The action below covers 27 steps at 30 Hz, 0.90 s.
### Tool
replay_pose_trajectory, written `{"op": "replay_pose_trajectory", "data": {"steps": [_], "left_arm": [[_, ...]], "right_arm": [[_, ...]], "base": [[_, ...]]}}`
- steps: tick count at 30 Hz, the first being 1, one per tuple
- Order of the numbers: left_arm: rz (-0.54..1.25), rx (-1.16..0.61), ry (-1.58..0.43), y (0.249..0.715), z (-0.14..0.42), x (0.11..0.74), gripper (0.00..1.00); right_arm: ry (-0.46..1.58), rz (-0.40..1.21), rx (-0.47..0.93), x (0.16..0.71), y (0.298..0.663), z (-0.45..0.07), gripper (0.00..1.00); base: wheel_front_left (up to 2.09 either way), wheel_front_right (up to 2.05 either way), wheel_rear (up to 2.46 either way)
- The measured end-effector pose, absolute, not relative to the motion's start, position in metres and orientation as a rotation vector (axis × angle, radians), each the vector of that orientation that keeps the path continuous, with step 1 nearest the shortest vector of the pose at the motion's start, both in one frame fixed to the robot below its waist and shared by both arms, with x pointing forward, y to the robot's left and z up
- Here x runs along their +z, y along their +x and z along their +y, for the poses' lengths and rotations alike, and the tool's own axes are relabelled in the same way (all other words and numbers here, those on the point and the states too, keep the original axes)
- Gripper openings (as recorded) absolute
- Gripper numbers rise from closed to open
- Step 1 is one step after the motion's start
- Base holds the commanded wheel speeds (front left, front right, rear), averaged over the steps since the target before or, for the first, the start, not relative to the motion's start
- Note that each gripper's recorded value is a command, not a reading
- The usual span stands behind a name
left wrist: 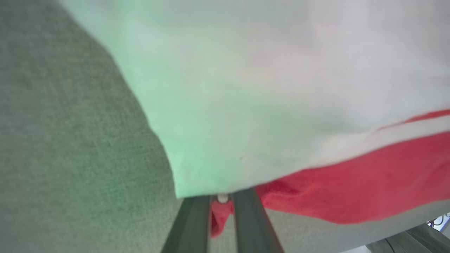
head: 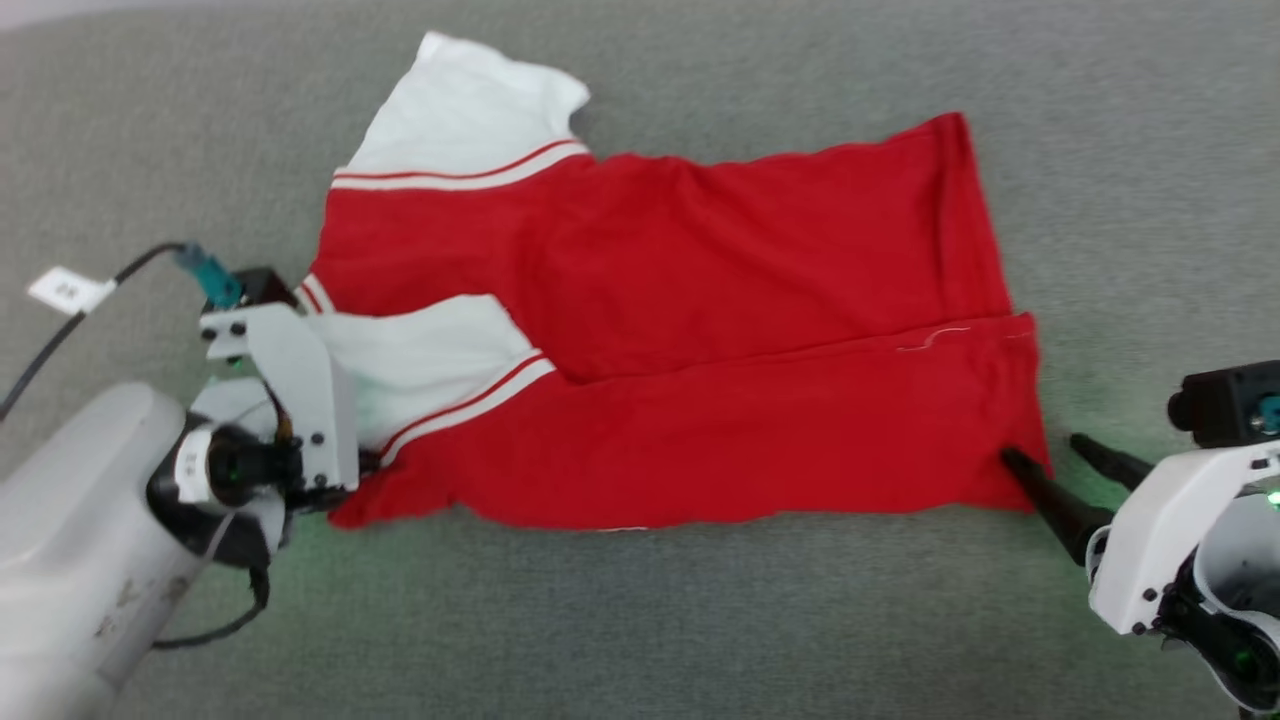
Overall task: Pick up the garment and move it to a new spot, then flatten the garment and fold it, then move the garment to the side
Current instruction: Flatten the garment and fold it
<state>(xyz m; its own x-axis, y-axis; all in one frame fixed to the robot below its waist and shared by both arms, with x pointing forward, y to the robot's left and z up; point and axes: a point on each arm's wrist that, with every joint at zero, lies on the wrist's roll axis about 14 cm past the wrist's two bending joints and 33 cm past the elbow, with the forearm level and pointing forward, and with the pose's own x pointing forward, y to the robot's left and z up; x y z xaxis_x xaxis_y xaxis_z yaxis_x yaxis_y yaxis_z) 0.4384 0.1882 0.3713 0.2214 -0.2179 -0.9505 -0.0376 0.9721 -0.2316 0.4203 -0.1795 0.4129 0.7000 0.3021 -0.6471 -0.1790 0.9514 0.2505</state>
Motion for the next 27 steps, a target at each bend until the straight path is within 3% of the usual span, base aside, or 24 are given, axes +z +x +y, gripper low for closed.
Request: {"op": "replay_pose_trajectory", "data": {"steps": [9,10,11,12,27], "left_arm": [[1.343,-0.125,-0.25,0.444,0.193,0.36,0.0],[1.342,-0.124,-0.254,0.444,0.193,0.359,0.0],[1.341,-0.122,-0.256,0.443,0.194,0.359,0.0],[1.34,-0.121,-0.258,0.443,0.195,0.358,0.0],[1.297,-0.12,-0.271,0.436,0.201,0.378,0.0]], "right_arm": [[0.147,0.908,0.328,0.373,0.428,-0.158,1.0],[0.138,0.923,0.328,0.371,0.429,-0.158,0.66],[0.132,0.933,0.33,0.369,0.429,-0.158,0.66],[0.126,0.943,0.335,0.369,0.43,-0.156,0.0],[0.109,0.98,0.332,0.391,0.417,-0.164,0.0]], "base": [[0.0,0.0,0.0],[0.0,0.0,0.0],[0.0,0.0,0.0],[0.0,0.0,0.0],[0.0,0.0,0.0]]}}
